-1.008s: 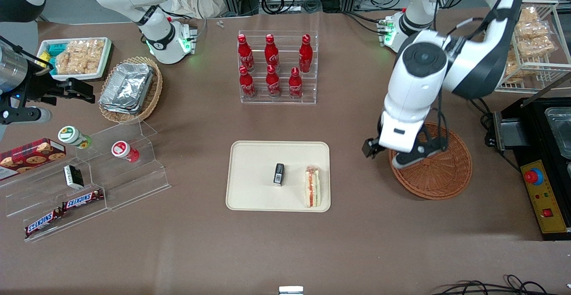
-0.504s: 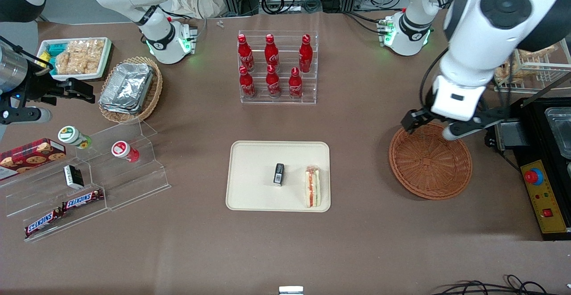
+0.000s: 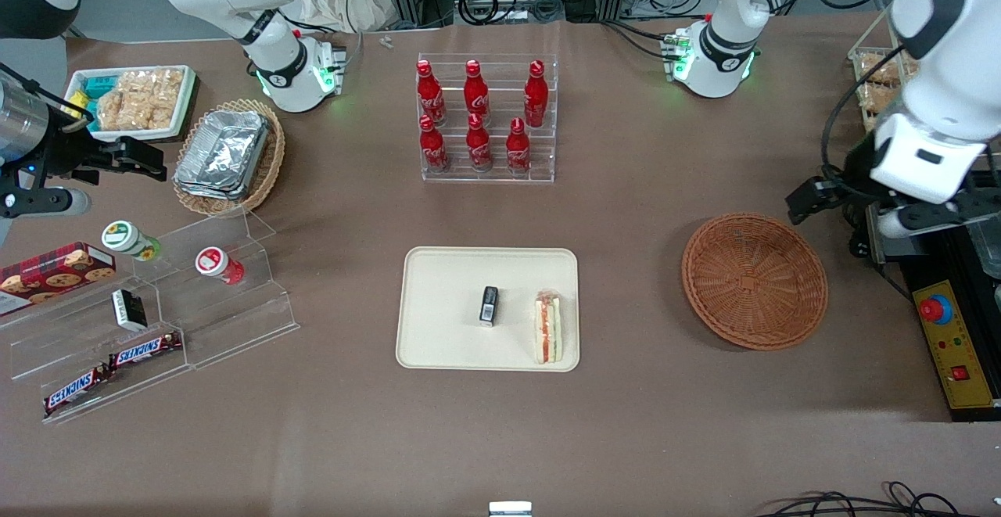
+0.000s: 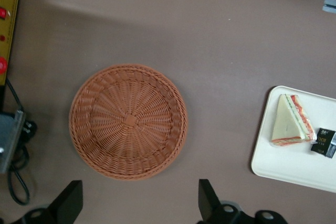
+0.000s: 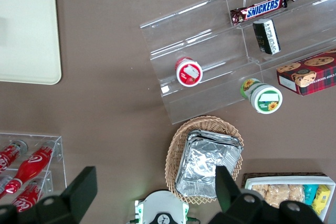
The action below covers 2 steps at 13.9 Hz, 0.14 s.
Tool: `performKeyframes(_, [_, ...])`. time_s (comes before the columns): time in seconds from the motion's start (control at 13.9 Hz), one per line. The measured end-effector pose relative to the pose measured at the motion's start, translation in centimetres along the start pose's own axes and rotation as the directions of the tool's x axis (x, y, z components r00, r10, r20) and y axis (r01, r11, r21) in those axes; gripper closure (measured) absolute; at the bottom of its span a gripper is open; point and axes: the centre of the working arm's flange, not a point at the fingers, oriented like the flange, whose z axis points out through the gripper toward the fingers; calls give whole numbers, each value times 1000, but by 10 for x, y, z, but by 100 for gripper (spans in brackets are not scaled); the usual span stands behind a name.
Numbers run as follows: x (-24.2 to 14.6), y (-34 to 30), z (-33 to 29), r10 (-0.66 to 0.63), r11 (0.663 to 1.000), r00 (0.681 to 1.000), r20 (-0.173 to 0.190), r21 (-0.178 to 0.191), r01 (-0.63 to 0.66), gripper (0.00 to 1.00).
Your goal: Place sandwich from basket to tray
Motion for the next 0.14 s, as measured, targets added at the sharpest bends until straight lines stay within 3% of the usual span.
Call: performKeyframes(0.14, [8,-4,-6,11,1000,1000,7,-7,-11,0])
